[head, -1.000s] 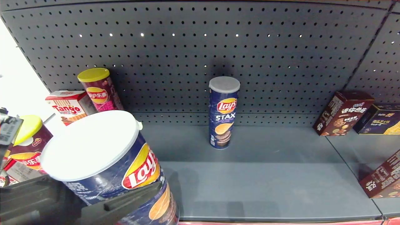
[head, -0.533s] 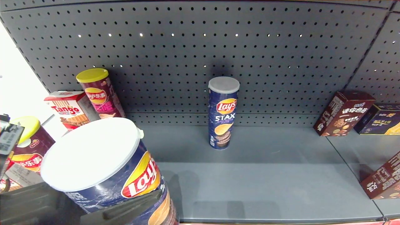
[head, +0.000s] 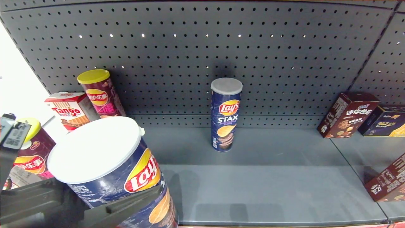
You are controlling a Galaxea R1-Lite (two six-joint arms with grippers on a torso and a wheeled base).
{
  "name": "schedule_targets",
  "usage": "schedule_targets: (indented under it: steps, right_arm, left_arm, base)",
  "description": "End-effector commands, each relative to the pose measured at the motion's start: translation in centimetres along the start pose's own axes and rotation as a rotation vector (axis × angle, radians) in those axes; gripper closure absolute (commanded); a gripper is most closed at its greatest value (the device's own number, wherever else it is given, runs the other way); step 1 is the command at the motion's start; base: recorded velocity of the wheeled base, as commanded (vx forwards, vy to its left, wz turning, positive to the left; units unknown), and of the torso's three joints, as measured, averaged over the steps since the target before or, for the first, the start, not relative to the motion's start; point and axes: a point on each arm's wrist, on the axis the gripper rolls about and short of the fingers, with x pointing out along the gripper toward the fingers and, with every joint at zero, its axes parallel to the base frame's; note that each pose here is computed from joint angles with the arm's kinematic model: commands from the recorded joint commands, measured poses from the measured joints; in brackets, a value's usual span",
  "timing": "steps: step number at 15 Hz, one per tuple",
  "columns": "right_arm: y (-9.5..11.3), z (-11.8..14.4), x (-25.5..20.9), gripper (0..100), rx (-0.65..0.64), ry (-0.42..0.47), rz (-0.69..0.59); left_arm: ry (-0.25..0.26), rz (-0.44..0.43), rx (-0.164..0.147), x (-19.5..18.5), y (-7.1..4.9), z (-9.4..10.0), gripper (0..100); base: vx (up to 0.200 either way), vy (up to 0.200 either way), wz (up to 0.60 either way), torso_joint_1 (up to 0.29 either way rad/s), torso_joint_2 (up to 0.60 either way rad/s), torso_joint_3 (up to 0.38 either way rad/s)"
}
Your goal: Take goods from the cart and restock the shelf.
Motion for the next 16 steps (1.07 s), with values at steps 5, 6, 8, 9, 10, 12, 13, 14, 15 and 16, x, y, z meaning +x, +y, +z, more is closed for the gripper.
schedule_targets:
  steps: [5,6,8,9,10,12,13,14,15,16]
  right_arm:
    - [0.8,2.8,12.1,0,-0.043,0.091,0.288]
    - [0.9,2.9,14.2,0,-0.054,0.100,0.299]
    - [1.3,2.8,16.2,0,-0.047,0.091,0.395]
    - [1.5,2.5,17.1,0,-0.041,0.094,0.449]
    - [1.6,2.6,17.4,0,-0.039,0.091,0.477]
    - [2.4,3.4,19.5,0,-0.034,0.073,0.587]
    - [2.9,3.4,20.7,0,-0.035,0.068,0.626]
    - [3.2,3.8,21.5,0,-0.039,0.040,0.658]
    - [3.5,3.8,22.8,0,-0.045,0.016,0.709]
    - [3.7,3.9,23.5,0,-0.055,-0.015,0.757]
  left_arm:
    - [0.000,0.024,-0.030,-0.1,0.3,0.0,100]
    - [-0.002,0.024,-0.029,-0.1,0.3,0.0,100]
    - [-0.005,0.024,-0.029,-0.1,0.3,0.1,100]
    - [-0.008,0.021,-0.026,0.0,0.4,0.3,100]
    - [-0.008,0.019,-0.028,0.0,0.4,0.3,100]
    - [-0.005,0.004,-0.030,0.0,0.4,0.2,100]
    - [-0.004,0.005,-0.030,0.0,0.4,0.2,100]
    - [-0.004,0.005,-0.030,0.0,0.4,0.2,100]
    - [-0.004,0.005,-0.030,0.0,0.4,0.2,100]
    - [-0.004,0.005,-0.030,0.0,0.4,0.2,100]
  base:
    - [0.000,0.000,0.00,0.000,0.00,0.000]
    - [0.000,0.000,0.00,0.000,0.00,0.000]
    - [0.000,0.000,0.00,0.000,0.00,0.000]
    - [0.000,0.000,0.00,0.000,0.00,0.000]
    - [0.000,0.000,0.00,0.000,0.00,0.000]
    - [0.000,0.000,0.00,0.000,0.00,0.000]
    - [0.000,0.000,0.00,0.000,0.00,0.000]
    - [0.000,0.000,0.00,0.000,0.00,0.000]
    - [0.000,0.000,0.00,0.000,0.00,0.000]
    - [0.000,0.000,0.00,0.000,0.00,0.000]
